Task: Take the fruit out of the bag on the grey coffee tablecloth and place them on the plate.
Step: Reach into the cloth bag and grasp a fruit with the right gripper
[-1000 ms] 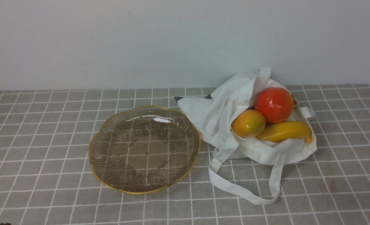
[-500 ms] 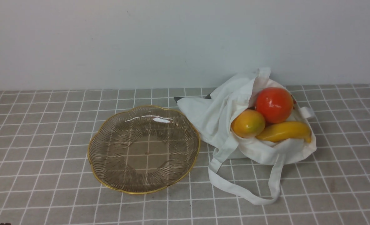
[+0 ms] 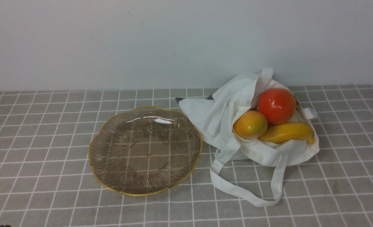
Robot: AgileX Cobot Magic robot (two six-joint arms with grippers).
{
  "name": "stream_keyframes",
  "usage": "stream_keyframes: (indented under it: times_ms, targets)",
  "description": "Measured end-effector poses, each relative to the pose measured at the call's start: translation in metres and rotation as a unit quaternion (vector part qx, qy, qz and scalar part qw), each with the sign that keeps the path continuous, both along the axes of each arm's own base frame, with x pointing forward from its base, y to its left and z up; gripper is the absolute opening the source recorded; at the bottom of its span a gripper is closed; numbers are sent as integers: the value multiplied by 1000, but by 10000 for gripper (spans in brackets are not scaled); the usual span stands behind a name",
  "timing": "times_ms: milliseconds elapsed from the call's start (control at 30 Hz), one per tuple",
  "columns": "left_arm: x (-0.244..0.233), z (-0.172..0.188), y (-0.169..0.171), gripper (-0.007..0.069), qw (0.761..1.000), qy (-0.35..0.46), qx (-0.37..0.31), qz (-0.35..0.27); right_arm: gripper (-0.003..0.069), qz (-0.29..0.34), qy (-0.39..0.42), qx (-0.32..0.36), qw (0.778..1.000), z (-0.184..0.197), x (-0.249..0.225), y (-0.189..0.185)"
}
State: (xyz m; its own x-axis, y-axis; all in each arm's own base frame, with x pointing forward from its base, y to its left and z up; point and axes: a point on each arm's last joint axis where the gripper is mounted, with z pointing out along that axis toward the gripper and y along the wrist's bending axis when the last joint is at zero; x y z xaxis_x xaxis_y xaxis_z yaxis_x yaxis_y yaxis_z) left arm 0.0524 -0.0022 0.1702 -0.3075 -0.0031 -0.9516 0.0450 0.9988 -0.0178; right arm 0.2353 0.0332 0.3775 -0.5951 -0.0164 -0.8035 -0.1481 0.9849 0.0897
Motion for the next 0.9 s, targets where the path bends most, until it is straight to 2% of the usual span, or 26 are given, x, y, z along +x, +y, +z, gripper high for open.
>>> stream_keyframes:
  times_ms: [167,267,367,533,633,700,733,800,900]
  targets:
    - [0,0,0,-8,1000,0,0,0,20,15,63,-12,998,-25,65,17]
    - [0,0,0,-8,1000,0,0,0,59,31,89,-18,995,-35,88,32]
    - [0,0,0,-8,1000,0,0,0,130,56,124,-36,990,-49,110,52]
    - [0,0,0,-8,1000,0,0,0,325,79,163,-58,982,-60,124,74]
    - [0,0,0,-8,1000,0,0,0,470,76,173,-70,979,-66,125,78]
    - [0,0,0,-8,1000,0,0,0,519,75,173,-75,979,-67,126,77]
    - [0,0,0,-8,1000,0,0,0,575,74,170,-78,980,-70,129,78]
    - [0,0,0,-8,1000,0,0,0,624,74,168,-78,980,-75,133,79]
    - [0,0,0,-8,1000,0,0,0,656,67,172,-72,980,-88,142,82]
